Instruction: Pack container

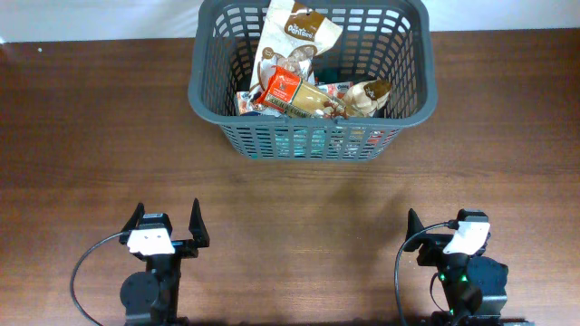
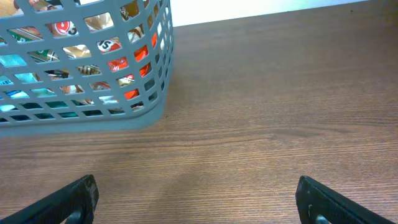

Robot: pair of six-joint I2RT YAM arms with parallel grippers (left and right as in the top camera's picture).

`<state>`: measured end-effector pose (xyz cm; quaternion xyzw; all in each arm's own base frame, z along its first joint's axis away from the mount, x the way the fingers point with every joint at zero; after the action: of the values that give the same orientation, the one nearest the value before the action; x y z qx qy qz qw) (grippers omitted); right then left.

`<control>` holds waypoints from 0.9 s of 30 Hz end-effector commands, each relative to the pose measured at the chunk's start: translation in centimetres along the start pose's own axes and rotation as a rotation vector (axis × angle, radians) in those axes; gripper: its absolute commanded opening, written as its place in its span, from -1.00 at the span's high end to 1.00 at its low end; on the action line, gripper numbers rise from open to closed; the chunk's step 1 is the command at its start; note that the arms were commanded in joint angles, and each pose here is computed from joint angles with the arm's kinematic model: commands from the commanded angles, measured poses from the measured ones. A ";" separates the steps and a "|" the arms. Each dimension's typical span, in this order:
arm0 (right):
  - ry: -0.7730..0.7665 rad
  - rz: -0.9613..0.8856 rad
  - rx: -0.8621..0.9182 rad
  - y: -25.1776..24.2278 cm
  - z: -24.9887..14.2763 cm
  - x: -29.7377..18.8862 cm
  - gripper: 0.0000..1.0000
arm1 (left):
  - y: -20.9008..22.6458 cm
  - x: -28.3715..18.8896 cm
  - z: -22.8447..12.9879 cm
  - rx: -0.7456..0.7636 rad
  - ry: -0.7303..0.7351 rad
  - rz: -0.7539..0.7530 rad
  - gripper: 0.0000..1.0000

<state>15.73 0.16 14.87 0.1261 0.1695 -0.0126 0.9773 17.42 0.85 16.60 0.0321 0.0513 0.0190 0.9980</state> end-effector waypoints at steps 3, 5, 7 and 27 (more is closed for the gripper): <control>-0.006 -0.005 -0.005 0.0 -0.1 0.0 -0.98 | 0.0 0.0 -0.2 -0.013 0.001 0.009 -0.98; -0.006 -0.005 -0.005 0.0 -0.1 0.0 -0.98 | 0.0 0.0 -0.2 -0.013 0.001 0.009 -0.99; -0.006 -0.005 -0.005 0.0 -0.1 0.0 -0.98 | 0.0 0.0 -0.2 -0.013 0.001 0.009 -0.99; -0.391 0.060 -0.001 1.3 6.4 -1.3 -0.98 | 0.0 0.0 -0.2 -0.013 0.001 0.009 -0.99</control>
<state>16.83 0.09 19.59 0.1263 0.0263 0.0022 0.9916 17.41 0.85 16.60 0.0321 0.0513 0.0190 0.9980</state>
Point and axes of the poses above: each gripper's point midway between its finger pads, its own x axis out along the fingers, its own y axis along the line the jaws close on, z = x × y, the point moved 7 cm from there along -x, back along the fingers, and after that the axes turned 7 degrees about x, right-handed, at the moved point
